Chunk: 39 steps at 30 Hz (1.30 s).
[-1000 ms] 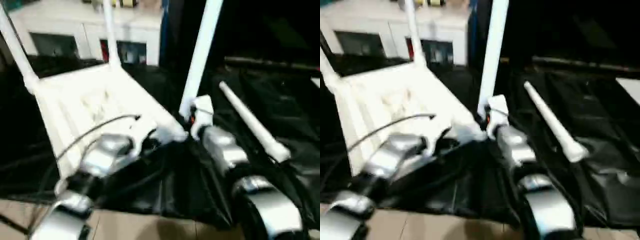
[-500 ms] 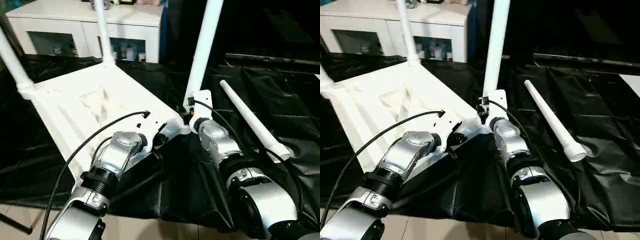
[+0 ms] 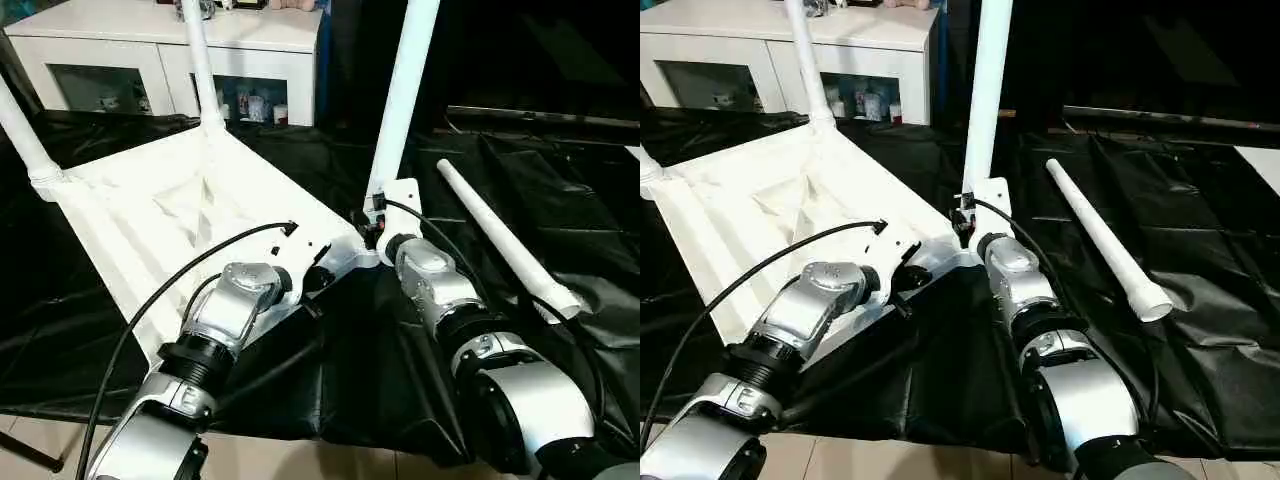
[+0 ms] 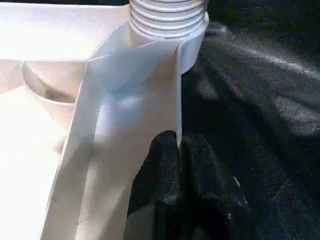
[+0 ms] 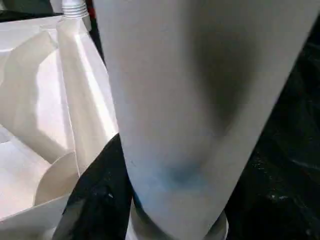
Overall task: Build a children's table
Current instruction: Move table base
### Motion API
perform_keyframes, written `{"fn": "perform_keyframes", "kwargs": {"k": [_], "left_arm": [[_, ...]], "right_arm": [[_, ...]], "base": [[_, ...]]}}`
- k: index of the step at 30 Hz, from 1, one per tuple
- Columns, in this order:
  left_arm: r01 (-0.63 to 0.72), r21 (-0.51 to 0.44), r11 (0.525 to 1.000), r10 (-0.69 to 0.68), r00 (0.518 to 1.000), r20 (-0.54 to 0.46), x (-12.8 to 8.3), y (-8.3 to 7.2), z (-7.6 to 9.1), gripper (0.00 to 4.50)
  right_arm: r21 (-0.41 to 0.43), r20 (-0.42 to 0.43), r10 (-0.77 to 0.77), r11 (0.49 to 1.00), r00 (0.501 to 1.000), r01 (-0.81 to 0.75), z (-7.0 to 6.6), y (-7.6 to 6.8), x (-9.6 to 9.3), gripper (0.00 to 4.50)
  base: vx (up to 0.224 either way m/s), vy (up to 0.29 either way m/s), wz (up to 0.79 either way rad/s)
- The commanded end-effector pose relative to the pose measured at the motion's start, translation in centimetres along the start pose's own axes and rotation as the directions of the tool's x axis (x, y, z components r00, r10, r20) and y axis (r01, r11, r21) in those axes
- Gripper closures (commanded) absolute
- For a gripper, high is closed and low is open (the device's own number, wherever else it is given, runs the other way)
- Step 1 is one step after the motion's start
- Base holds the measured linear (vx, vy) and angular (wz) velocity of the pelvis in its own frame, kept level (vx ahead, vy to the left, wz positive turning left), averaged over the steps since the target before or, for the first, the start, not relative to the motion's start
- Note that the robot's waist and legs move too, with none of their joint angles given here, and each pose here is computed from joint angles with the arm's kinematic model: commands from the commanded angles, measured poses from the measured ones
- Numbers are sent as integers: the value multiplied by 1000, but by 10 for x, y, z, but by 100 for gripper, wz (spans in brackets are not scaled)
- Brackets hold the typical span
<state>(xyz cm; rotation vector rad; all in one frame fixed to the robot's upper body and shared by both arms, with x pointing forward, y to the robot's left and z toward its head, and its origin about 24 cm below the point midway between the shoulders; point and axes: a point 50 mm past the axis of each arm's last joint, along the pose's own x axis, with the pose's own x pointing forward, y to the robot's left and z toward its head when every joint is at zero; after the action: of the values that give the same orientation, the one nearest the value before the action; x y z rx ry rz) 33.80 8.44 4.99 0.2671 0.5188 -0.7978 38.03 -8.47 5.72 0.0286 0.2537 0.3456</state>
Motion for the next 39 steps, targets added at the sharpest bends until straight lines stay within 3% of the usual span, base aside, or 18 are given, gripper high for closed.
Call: {"fn": "perform_keyframes", "kwargs": {"k": [1, 15, 19, 26, 27, 30, 39], "left_arm": [[-15, 24, 1000, 15, 1000, 16, 0, 0, 5, 450], [-3, 44, 999, 1, 1000, 28, -2, 3, 7, 450], [75, 108, 991, -82, 995, 59, -7, 1, 6, 450], [193, 172, 966, -206, 977, 60, -22, 1, -4, 450], [243, 202, 949, -261, 963, 66, -28, 1, -6, 450], [319, 243, 916, -345, 936, 68, -36, -2, -9, 450], [423, 272, 864, -452, 890, 51, -52, -4, -13, 450]], "right_arm": [[87, -215, 119, 991, 969, -103, -54, 27, -8, 184], [85, -109, 194, 979, 975, -186, -34, 26, -4, 76], [-53, -71, 284, 956, 956, -288, -25, 18, -7, 62], [-160, -53, 433, 886, 900, -435, -19, -11, -26, 62], [-180, -60, 476, 859, 877, -479, -19, -20, -34, 62], [-203, -84, 527, 822, 846, -532, -20, -29, -44, 62], [-199, -170, 664, 700, 728, -686, -23, -36, -68, 62]], "base": [[0, 0, 0], [0, 0, 0], [0, 0, 0], [0, 0, 0], [0, 0, 0], [0, 0, 0], [0, 0, 0]]}}
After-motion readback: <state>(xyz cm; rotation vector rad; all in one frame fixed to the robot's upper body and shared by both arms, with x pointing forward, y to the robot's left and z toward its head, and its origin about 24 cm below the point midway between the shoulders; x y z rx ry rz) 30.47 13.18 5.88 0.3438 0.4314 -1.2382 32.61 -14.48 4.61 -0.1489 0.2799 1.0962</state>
